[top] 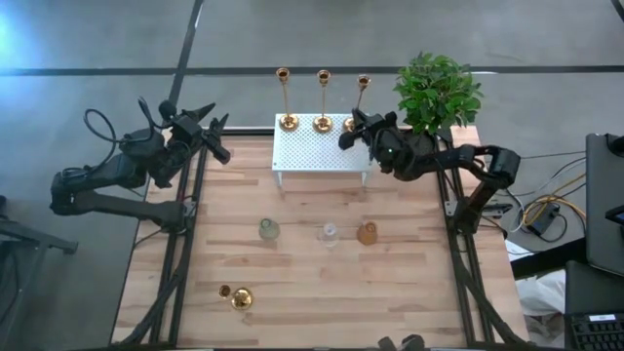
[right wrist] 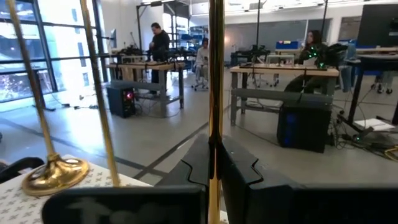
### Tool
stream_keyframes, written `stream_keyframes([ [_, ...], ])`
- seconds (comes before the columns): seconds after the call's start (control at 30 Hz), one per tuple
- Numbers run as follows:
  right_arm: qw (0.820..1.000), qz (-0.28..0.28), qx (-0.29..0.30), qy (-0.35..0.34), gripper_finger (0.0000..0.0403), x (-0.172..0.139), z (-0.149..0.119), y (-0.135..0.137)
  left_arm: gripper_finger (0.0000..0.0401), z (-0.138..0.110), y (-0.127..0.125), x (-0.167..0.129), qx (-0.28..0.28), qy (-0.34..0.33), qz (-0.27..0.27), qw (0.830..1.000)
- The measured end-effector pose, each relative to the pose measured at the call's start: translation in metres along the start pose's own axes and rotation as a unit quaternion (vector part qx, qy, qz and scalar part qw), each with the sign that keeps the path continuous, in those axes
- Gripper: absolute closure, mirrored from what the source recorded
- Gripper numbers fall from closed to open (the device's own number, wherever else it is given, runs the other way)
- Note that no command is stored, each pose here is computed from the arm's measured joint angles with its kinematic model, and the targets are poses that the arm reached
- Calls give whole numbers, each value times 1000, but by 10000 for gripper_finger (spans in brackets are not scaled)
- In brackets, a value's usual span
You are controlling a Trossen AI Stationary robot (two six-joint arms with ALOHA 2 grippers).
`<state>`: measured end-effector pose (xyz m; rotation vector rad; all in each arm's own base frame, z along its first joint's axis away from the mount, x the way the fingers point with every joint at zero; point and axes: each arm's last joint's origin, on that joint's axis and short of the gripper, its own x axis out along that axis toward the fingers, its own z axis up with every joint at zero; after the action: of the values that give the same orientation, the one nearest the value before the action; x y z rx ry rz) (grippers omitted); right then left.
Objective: Pick & Place candle stick holders
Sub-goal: Align the gold candle holder with the other gold candle holders on the shelf
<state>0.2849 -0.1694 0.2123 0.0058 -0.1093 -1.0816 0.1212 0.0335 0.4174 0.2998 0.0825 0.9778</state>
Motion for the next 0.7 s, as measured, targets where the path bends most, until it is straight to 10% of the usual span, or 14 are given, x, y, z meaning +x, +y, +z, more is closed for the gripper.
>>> stream_keyframes([
  [0.7,1000,23,-17,11,392,6,-3,-8,214,0,0,0,0,0,0,1000],
])
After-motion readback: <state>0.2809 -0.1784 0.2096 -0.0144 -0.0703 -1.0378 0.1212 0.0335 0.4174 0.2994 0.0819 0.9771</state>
